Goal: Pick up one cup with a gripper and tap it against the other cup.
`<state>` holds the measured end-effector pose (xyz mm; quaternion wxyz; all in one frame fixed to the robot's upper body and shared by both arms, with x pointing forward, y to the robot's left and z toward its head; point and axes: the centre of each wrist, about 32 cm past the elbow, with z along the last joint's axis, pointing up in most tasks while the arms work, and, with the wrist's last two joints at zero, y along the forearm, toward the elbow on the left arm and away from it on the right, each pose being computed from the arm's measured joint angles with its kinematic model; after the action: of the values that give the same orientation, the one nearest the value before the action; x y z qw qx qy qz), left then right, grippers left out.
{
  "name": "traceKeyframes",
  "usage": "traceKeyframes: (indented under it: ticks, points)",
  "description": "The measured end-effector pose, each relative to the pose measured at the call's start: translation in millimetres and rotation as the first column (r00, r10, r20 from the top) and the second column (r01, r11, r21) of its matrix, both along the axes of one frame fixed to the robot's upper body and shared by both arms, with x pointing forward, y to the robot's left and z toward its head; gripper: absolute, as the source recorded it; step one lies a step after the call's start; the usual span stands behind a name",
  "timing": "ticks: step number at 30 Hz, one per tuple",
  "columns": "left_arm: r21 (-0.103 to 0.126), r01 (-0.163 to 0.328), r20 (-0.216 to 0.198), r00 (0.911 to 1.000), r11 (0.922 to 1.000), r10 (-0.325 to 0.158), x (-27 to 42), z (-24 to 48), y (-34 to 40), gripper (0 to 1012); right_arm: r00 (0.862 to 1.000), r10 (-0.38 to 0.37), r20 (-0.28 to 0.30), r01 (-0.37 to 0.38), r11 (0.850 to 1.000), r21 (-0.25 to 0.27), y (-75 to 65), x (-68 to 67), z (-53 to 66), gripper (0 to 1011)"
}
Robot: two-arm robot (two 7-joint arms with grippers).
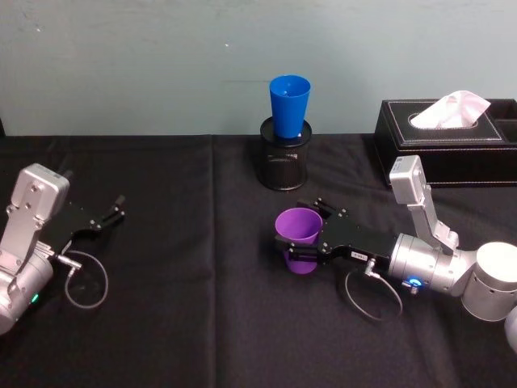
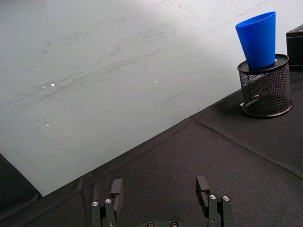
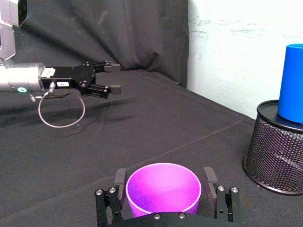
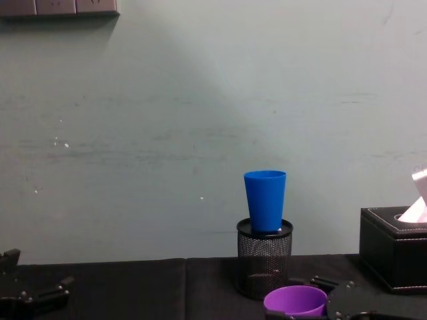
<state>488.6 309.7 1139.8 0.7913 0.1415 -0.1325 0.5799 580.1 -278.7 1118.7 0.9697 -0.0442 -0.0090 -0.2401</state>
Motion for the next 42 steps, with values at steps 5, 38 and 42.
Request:
traceKeyframes:
  ticks: [5,38,42]
  points:
    - [0.000,0.000,0.000,1.0000,1.0000,0.000,0.0,0.0,0.0,1000,1.000,0.002,0.009,-0.002,1.000,0.001,0.0,-0.1,1.2,1003]
    - [0.000,0.000,0.000,1.0000,1.0000,0.000,0.0,0.0,0.0,1000,0.983,-0.130,0.130,0.119,0.989,0.088,1.9,-13.4,37.9,1003]
    - [0.000,0.000,0.000,1.0000,1.0000,0.000,0.0,0.0,0.0,1000,0.965,-0.239,0.105,0.230,0.969,0.095,2.7,-17.8,41.2,1003]
